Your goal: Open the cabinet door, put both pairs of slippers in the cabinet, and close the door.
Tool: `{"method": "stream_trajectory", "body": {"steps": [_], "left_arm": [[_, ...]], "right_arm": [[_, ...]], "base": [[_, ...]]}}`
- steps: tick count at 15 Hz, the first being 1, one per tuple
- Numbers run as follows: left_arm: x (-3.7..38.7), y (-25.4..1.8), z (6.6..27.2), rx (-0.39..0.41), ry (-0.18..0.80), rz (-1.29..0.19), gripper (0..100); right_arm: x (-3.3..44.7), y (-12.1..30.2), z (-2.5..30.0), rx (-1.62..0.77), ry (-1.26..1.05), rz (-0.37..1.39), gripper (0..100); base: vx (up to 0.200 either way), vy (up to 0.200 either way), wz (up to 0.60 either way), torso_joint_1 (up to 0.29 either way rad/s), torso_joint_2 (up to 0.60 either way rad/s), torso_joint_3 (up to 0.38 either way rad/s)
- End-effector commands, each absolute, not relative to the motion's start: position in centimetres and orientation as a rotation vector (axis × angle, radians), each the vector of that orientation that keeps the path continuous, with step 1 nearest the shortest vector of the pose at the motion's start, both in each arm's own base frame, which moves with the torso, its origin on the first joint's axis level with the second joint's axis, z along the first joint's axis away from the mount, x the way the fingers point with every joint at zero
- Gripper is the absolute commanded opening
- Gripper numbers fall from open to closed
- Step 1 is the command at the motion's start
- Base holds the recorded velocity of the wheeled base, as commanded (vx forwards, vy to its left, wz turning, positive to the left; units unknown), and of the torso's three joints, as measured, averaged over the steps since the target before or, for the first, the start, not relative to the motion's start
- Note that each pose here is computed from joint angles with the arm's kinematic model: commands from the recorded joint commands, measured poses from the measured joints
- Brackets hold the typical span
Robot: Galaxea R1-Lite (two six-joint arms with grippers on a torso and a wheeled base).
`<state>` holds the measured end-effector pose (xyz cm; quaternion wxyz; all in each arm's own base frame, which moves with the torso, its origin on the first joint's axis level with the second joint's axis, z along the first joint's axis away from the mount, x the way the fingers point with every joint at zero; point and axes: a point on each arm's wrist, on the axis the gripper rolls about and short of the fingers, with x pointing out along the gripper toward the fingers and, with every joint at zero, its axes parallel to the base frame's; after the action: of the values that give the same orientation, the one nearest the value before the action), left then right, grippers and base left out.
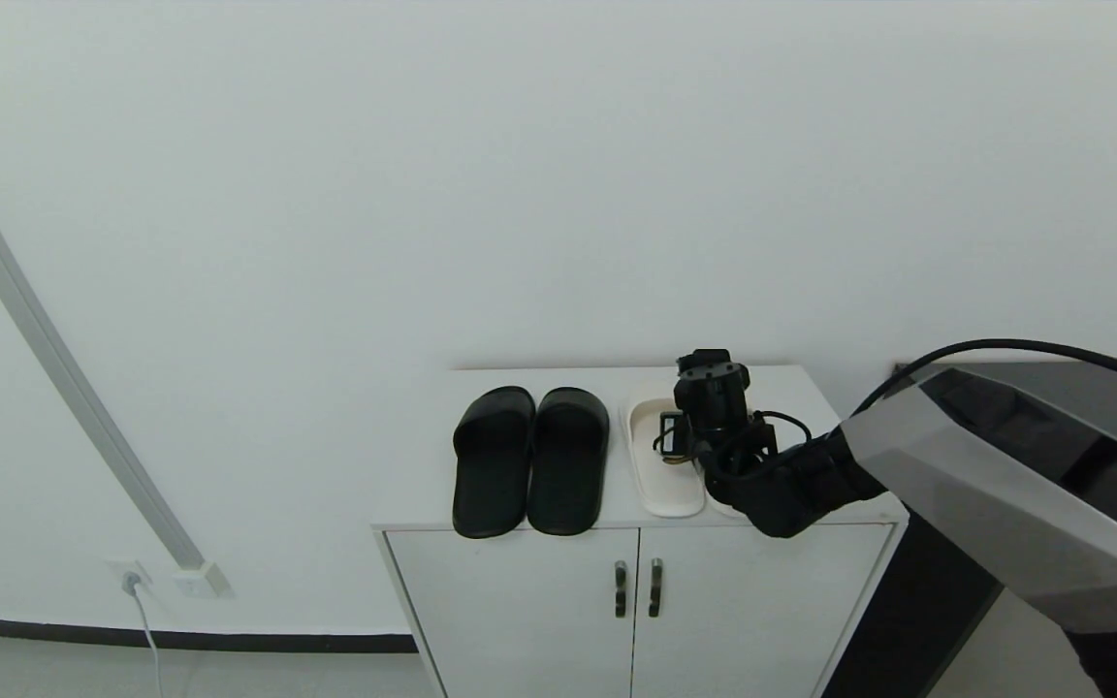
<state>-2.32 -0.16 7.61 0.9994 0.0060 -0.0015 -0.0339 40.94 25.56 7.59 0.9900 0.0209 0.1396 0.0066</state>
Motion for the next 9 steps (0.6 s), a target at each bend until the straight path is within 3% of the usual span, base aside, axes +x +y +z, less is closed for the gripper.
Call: {"method": "stream_trajectory", "body": {"steps": [1,5,9], "left_arm": [[-2.3,-0.2,7.6,0.012,-0.002,-0.067,0],[-2.3,-0.2,7.6,0.011,-0.002,-0.067,0],[-2.3,-0.2,7.6,0.011,-0.002,-0.067,0]], "right_arm": [[38.2,24.6,11.2,0.056,0.24,0.033,0],[29.3,22.0,15.8,0.029,0.167,0.223,0],[19.7,18.1,17.8,0.028,0.195,0.498,0]], "base": [[0.0,0.0,0.0,0.0,0.0,0.0],[0.0,0.0,0.0,0.0,0.0,0.0],[0.0,0.0,0.0,0.0,0.0,0.0]]}}
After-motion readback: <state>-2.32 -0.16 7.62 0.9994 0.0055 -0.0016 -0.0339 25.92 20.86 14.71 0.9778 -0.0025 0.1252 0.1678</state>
